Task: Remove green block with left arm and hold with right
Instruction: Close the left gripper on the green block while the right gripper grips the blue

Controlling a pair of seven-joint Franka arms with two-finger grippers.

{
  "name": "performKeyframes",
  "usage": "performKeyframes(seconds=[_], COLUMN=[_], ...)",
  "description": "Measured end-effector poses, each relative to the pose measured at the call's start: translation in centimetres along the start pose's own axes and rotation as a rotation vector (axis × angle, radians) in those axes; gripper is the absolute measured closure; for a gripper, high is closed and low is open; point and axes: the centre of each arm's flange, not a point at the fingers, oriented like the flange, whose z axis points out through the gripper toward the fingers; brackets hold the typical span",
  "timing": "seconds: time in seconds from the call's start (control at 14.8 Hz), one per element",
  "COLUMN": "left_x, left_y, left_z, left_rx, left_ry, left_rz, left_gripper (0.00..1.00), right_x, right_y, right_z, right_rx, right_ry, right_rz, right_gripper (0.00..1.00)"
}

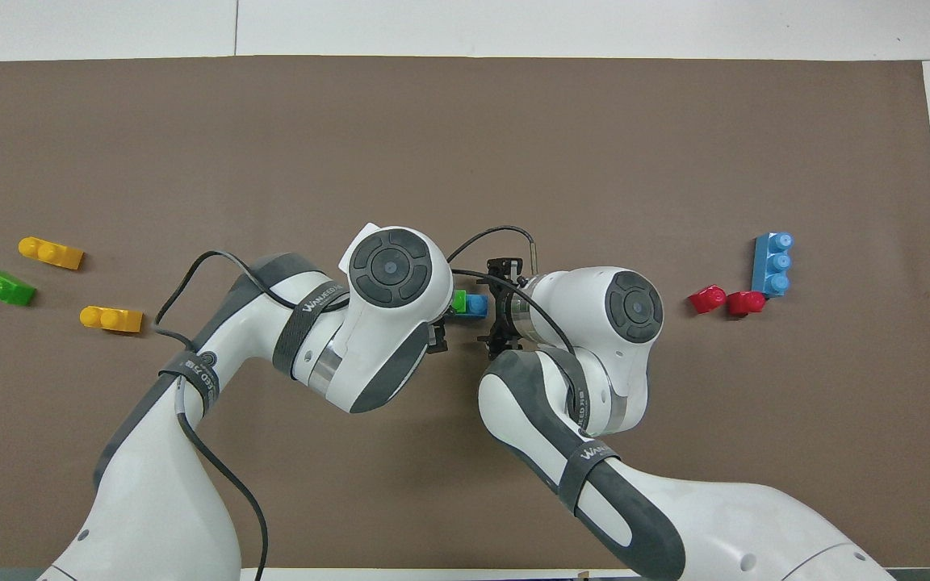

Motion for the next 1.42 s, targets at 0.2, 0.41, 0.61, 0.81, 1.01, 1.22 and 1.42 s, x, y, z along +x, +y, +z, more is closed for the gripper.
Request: performKeyframes(seconds=[0.2,0.41,0.61,0.81,1.01,1.22,1.42], left_x=[0.00,0.00,0.00,-0.01,-0.01,0.00,-0.20], left_y=[0.00,0.00,0.01,0.01,0.01,0.02,-0.23], left_z=[0.00,0.00,-0.01,-0.01,-0.01,-0.01,0.04], left_rx=[0.000,0.000,-0.001,-0.001,-0.001,-0.004,-0.012], left_ry=[0.000,0.000,0.000,-0.001,-0.001,0.002,0.013], left_rz=[0.000,0.000,0.000,0.000,-0.001,0.002,0.021], left_gripper=[0.00,0.00,0.00,0.00,0.00,0.19,0.46], right_x=[0.01,0.01,0.01,0.03,0.03,0.04,0.27], right_y=[0.00,0.00,0.00,-0.01,-0.01,-0.01,-0.25], right_z=[0.02,0.02,0.02,0.03,0.03,0.03,-0.05], right_rx=[0.000,0.000,0.000,0.000,0.000,0.000,0.012], right_ry=[0.000,0.000,0.000,-0.001,-0.001,-0.001,0.000], right_rz=[0.000,0.000,0.000,0.003,0.003,0.004,0.010], right_gripper=[0.20,0.47,0.63,0.65,0.65,0.65,0.65])
